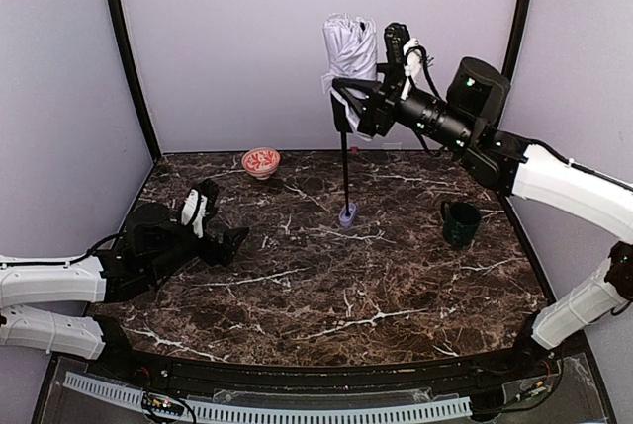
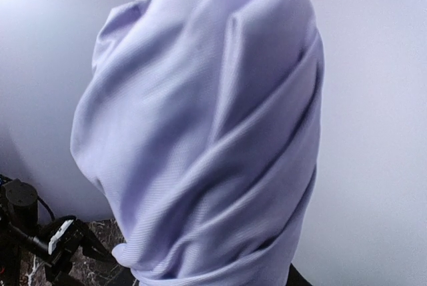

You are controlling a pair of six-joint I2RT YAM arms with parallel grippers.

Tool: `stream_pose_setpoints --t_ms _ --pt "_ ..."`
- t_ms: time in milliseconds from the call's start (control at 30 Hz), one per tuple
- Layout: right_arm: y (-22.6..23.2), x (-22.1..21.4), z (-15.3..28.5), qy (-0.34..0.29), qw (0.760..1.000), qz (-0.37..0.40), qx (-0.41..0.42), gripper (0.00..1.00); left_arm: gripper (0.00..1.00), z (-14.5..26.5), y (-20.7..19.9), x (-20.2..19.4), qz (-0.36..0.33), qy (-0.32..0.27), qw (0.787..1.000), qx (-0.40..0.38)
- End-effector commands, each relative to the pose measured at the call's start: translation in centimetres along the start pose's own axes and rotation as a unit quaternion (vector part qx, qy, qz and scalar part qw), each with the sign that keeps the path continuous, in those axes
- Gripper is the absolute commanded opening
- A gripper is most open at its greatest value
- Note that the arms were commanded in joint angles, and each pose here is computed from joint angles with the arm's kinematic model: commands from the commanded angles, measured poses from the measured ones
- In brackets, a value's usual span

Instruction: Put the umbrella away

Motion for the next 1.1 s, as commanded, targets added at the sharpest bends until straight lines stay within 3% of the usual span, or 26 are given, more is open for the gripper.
stream_pose_setpoints --t_ms 0,333,467,600,700,767,833,933,1000,1067 --pt "0.9 9.6 -0.6 -0.144 0.988 0.042 0.035 0.1 0.91 0.0 0.0 0.7 -0.001 -0.01 1.0 -0.006" --pt "0.9 19.0 0.2 -0.271 0.959 0.079 -0.035 0.04 0.91 0.0 0.0 0.5 -0.005 -0.009 1.0 -0.006" --pt "0.6 20.0 0.0 -0.271 0.958 0.077 -0.054 0.02 0.91 -0.1 -0.1 0.4 -0.006 -0.005 1.0 -0.008" --pt "-0.2 17.7 -1.0 -0.235 0.965 0.074 -0.087 0.01 0.91 -0.3 -0.1 0.3 -0.007 -0.003 1.0 -0.011" --pt "-1.7 11.0 -2.2 -0.186 0.975 0.048 -0.115 0.0 0.91 -0.4 -0.2 0.1 -0.008 0.0 1.0 -0.012" --pt "-3.0 3.2 -2.7 -0.149 0.981 0.009 -0.122 0.0 0.91 -0.5 -0.2 0.1 -0.01 0.002 1.0 -0.01" --pt "-4.2 -8.0 -2.4 -0.051 0.988 -0.037 -0.139 0.0 0.91 -0.5 -0.2 0.1 -0.011 0.003 1.0 -0.008" --pt "-4.8 -25.1 1.7 0.095 0.968 -0.137 -0.186 0.0 0.91 -0.4 -0.1 0.0 -0.015 0.003 1.0 -0.007" --pt "-3.7 -29.8 4.1 0.119 0.958 -0.155 -0.209 0.0 0.91 -0.3 -0.1 0.0 -0.018 0.005 1.0 -0.002" --pt "-2.7 -31.1 4.5 0.14 0.956 -0.136 -0.219 0.0 0.91 -0.2 0.0 -0.1 -0.02 0.005 1.0 0.0"
Point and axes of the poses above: each gripper's point midway between its finger pads, its own z axis back along the fingers, its own y axis along the line the jaws close on, x = y × z, the point moved 10 cm from there along z, back along the fingers, and after that the axes turned 12 degrees about -z, right-handed, at the moved point
